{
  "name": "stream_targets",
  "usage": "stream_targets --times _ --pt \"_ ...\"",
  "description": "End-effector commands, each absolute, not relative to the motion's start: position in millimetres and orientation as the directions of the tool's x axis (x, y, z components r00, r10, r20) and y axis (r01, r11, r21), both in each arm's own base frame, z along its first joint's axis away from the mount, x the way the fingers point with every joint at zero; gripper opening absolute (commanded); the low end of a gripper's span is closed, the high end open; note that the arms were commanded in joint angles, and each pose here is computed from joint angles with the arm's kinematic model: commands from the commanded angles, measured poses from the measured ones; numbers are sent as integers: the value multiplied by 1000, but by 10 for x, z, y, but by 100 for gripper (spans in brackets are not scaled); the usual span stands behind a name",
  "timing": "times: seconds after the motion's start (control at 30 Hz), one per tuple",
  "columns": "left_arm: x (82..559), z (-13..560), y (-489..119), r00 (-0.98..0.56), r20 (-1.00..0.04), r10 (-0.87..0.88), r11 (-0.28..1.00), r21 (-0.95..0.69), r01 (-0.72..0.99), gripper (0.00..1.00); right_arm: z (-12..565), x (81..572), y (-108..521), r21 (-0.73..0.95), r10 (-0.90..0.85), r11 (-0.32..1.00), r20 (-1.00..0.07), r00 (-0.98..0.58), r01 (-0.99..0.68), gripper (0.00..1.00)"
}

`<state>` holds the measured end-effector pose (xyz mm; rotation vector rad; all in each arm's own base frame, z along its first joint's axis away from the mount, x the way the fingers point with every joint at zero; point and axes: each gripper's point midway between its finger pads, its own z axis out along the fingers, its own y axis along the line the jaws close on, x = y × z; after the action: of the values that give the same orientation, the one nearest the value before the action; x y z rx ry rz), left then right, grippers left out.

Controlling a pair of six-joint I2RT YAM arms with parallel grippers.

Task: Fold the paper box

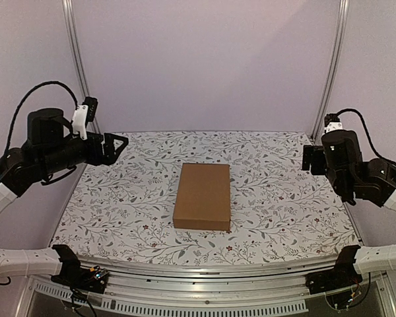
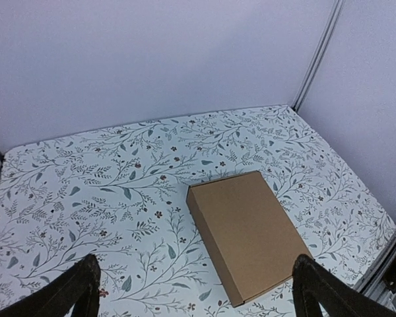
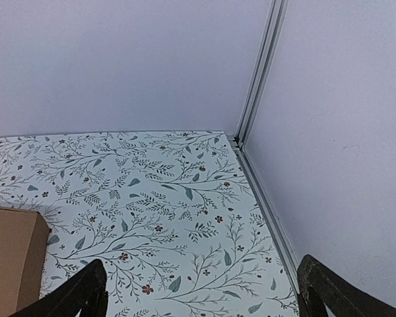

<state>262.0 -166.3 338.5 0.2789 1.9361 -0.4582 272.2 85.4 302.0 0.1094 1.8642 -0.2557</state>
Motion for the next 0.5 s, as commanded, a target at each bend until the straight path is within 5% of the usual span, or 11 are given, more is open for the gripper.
stream_targets --times 0.0,0.23,0.47 --pt "2512 3462 -1459 -338 -941 10 915 -128 383 100 3100 2557 749 -137 -89 982 -946 -311 133 99" --pt "2383 3675 -1312 -267 -963 41 920 -69 387 100 3350 2414 584 -197 -155 974 -941 -302 114 99" --pt "2395 3315 -1287 -259 -960 105 922 -3 387 100 3277 2412 586 -251 -209 963 -923 -323 95 99"
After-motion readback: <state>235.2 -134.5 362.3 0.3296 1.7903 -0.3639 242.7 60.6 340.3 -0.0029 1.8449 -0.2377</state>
